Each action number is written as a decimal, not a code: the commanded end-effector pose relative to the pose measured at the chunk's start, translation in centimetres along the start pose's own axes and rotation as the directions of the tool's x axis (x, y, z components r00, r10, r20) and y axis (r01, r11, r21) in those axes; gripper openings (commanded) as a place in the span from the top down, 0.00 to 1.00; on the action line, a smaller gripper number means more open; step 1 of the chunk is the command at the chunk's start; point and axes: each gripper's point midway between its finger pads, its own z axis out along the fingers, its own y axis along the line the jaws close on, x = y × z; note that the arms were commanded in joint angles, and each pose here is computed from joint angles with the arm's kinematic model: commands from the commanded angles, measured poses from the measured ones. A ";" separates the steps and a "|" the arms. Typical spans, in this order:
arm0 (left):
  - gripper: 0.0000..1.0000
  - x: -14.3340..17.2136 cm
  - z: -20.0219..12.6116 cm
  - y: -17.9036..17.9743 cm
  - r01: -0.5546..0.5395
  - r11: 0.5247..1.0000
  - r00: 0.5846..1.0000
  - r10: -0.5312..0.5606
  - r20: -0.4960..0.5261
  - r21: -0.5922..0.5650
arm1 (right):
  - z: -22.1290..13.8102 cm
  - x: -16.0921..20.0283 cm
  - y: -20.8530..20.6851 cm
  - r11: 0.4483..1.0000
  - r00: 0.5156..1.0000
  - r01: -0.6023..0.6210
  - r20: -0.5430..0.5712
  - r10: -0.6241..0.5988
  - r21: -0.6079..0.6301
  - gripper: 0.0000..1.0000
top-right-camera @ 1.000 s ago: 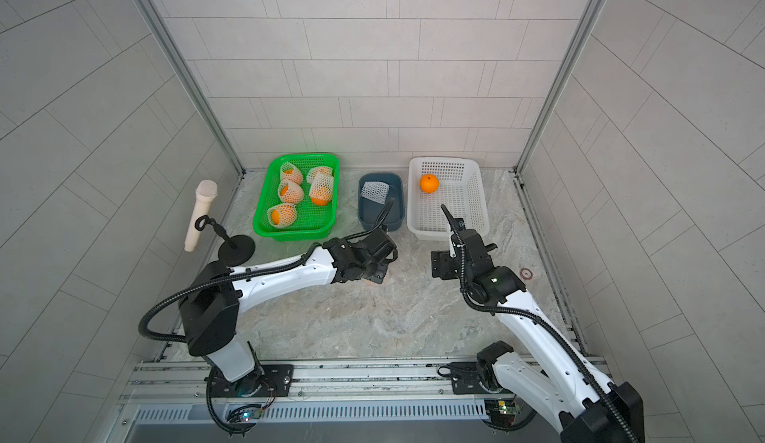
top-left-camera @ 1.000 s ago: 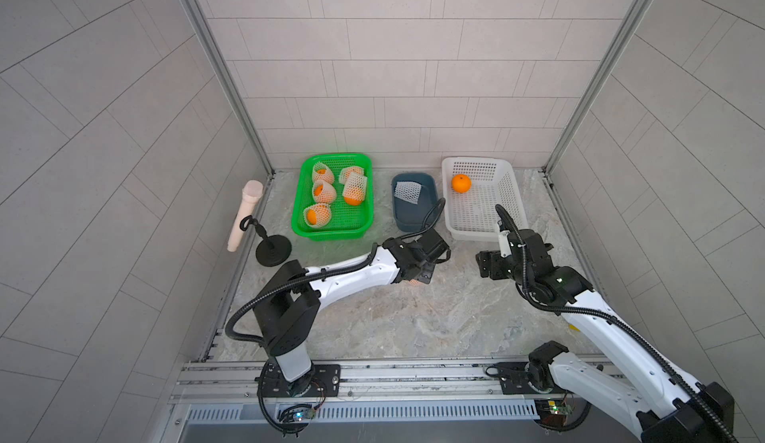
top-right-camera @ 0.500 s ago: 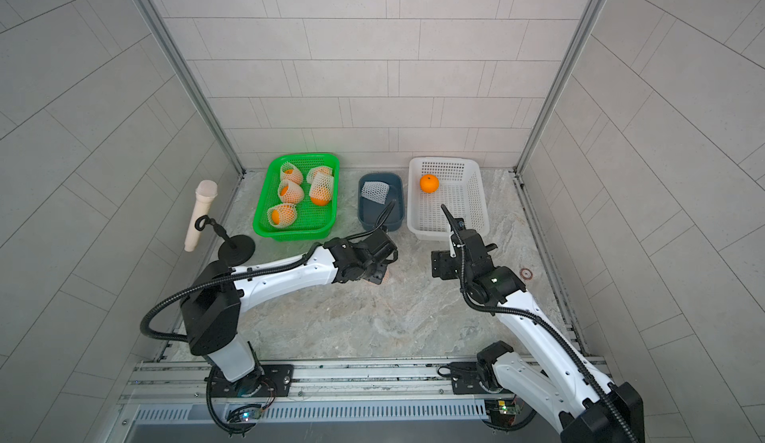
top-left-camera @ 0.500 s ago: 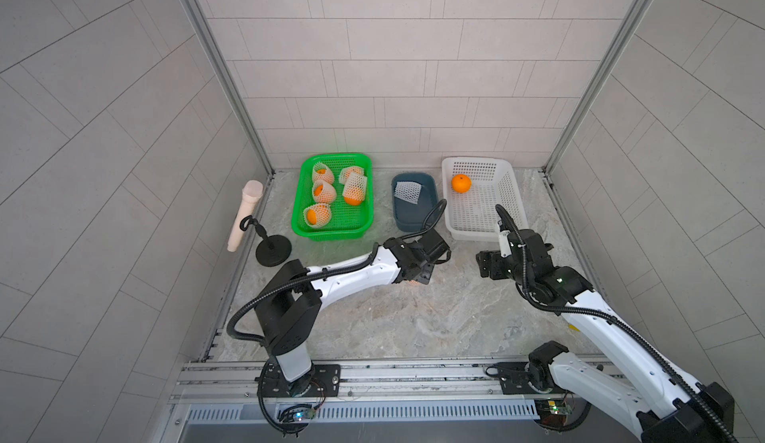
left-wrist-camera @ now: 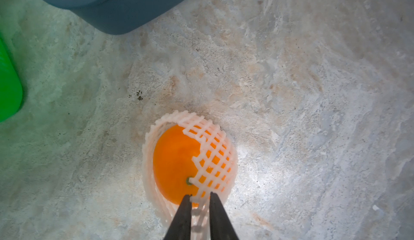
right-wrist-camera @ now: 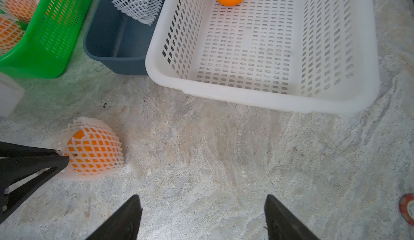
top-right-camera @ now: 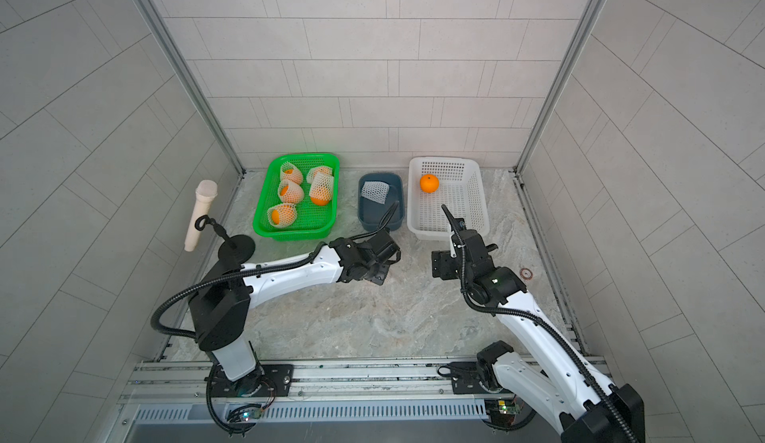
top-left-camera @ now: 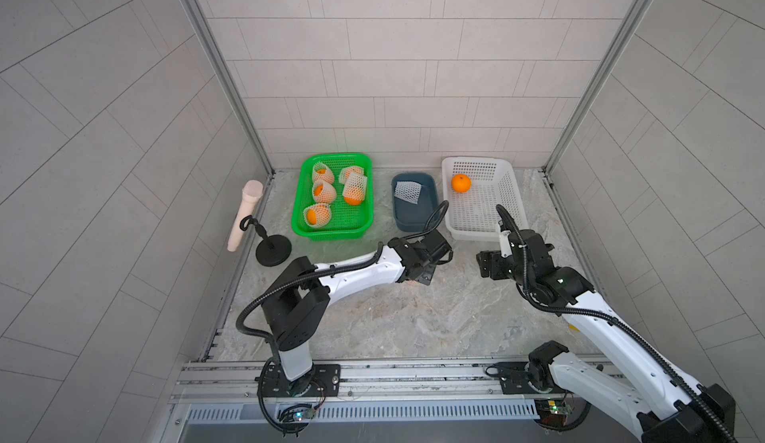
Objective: Remove foam nets from oranges
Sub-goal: Remove the foam net from the orange, then pick up the orange from the center of the board, then place the foam net into the storage box, then place the orange in the basket.
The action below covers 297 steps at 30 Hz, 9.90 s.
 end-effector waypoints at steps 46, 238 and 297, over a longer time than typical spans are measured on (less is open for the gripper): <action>0.96 -6.3 -7.9 4.9 0.050 0.988 0.971 -0.013 0.239 -0.147 | 4.1 4.0 7.8 0.967 1.000 0.014 -0.021 -0.020 -0.255 0.12; 0.47 -21.5 10.2 9.8 0.307 0.943 0.932 -0.325 0.161 0.125 | 2.1 1.6 0.4 0.998 0.997 0.043 -0.068 -0.041 0.039 0.30; 0.46 0.2 -7.7 7.3 0.291 0.950 0.910 -0.310 0.274 0.110 | 25.1 -19.8 -13.7 0.955 0.976 -0.067 -0.178 0.122 0.290 0.31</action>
